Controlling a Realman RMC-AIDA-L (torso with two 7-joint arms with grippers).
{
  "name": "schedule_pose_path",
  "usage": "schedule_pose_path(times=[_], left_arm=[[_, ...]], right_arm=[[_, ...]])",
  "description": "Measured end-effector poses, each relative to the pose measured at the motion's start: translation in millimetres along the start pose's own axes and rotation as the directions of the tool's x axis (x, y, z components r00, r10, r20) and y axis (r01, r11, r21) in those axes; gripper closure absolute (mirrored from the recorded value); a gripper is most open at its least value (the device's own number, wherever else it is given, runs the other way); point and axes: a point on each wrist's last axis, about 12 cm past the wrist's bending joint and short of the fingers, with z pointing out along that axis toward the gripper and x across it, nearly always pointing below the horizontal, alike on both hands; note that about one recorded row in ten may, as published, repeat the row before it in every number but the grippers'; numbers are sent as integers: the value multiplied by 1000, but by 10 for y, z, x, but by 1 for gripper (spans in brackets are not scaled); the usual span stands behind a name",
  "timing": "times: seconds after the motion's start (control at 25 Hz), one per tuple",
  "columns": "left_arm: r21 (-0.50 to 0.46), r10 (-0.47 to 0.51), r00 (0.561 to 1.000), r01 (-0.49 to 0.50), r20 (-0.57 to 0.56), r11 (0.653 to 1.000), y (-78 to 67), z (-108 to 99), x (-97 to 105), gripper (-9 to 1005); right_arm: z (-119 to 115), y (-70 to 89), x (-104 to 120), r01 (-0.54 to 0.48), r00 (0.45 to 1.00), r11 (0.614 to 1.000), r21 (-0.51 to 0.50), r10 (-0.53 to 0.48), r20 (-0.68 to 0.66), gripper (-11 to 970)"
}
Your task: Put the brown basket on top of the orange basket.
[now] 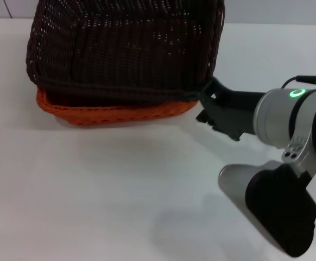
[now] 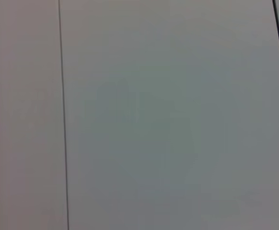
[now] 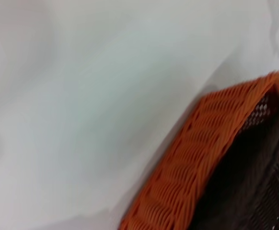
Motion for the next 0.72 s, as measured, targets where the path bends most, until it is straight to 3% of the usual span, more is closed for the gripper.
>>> schedule_pose_path(times=[0.24,0.28,0.32,0.36,0.4,0.48,0.52,0.56,0.6,0.68,0.72], left_arm=[[8,7,1000,-7,2,1000,0,-11,1,152],[8,7,1000,-7,2,1000,0,-11,1,152],[8,7,1000,-7,2,1000,0,-11,1,152],[8,7,1000,-7,2,1000,0,-11,1,152],[7,7,1000,-7,3,1000,6,-14,0,152],[5,2,1000,-2,2,1000,17,-18,1,152],[5,2,1000,-2,2,1000,17,-18,1,152],[5,2,1000,-2,2,1000,17,-18,1,152],[5,2,1000,-2,2,1000,18,-16,1,152],[3,1,1000,-1,1,1000,18,-9,1,152],[3,1,1000,-1,1,1000,18,-9,1,152]], right_arm=[[-1,-70,-124,-12,999,999,38,10,38,502],[10,-103,-138,-40,998,997,66,37,45,502],[59,-228,-118,-177,984,969,173,168,63,502],[59,-228,-118,-177,984,969,173,168,63,502],[76,-291,-90,-244,970,943,228,233,76,502],[118,-428,43,-427,903,826,368,410,127,501],[139,-462,161,-571,814,686,452,543,204,501],[140,-455,209,-642,756,599,479,600,262,501],[140,-455,209,-642,756,599,479,600,262,501],[119,-416,271,-774,610,401,491,681,405,492],[88,-333,331,-852,472,217,477,713,518,484]])
